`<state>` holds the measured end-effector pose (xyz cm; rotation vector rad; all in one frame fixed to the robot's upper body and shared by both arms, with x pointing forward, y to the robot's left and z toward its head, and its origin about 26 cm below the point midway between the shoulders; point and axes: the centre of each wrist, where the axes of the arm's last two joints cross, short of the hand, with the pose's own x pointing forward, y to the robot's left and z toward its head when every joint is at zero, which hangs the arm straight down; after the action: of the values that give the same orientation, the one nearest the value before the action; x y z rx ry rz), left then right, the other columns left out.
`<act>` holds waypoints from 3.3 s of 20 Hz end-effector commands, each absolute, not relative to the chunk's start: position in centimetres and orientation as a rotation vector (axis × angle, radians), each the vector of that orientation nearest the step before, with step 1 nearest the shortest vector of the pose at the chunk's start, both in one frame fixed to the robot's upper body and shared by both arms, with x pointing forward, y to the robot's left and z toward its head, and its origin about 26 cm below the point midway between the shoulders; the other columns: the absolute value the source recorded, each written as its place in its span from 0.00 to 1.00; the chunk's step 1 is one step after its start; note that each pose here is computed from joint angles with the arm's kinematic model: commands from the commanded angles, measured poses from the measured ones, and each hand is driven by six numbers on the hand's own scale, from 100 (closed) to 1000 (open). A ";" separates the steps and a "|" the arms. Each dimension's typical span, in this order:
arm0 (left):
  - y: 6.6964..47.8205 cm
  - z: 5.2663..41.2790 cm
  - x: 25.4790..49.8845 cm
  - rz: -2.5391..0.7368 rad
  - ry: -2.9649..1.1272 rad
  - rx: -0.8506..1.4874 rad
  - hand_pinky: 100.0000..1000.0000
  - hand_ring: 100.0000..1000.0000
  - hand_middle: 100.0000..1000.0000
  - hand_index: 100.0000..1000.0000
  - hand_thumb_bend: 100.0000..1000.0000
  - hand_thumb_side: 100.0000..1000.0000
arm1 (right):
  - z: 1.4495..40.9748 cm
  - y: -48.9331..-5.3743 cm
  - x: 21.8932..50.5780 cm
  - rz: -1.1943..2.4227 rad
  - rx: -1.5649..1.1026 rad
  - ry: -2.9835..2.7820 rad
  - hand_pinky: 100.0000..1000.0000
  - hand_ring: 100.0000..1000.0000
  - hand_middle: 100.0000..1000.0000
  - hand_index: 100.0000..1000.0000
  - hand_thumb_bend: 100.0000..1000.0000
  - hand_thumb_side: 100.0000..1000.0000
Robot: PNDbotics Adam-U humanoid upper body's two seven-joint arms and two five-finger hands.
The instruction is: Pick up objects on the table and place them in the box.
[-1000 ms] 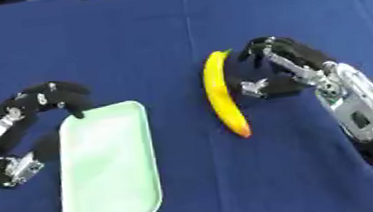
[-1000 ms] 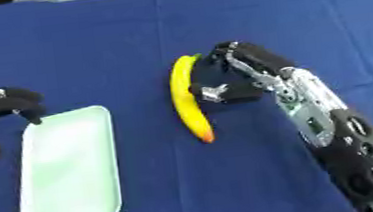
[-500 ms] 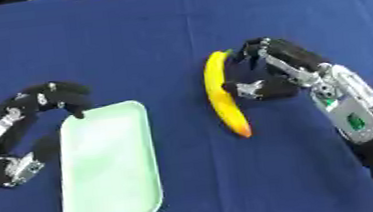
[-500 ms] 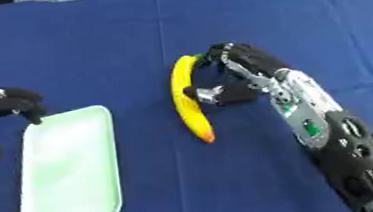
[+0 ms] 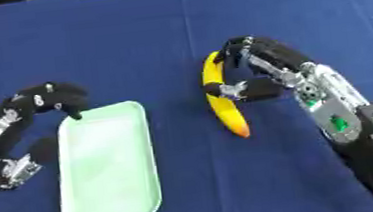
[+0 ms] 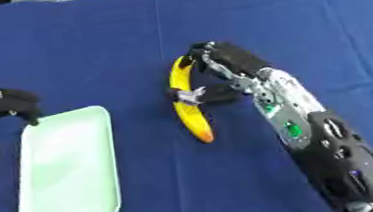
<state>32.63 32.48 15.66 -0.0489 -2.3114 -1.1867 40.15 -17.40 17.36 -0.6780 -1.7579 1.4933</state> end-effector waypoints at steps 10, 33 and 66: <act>32.9 16.8 32.6 -1.311 -2.334 -0.040 0.54 0.70 0.77 0.83 0.00 0.73 | 18.4 -17.2 39.9 1.496 -0.705 -1.795 0.26 0.56 0.68 0.75 0.54 0.94; 32.8 16.8 32.7 -1.316 -2.337 -0.041 0.54 0.70 0.77 0.83 0.00 0.73 | 16.7 -17.5 40.0 1.563 -0.718 -1.697 0.27 0.54 0.64 0.73 0.57 0.90; 32.7 16.8 32.7 -1.321 -2.338 -0.046 0.54 0.70 0.78 0.83 0.00 0.73 | 15.8 -16.0 39.8 1.645 -0.754 -1.664 0.30 0.55 0.63 0.73 0.58 0.87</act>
<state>32.75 32.38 15.90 -0.0481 -2.3190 -1.1901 39.76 -16.00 16.42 -0.7479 -1.6940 1.6284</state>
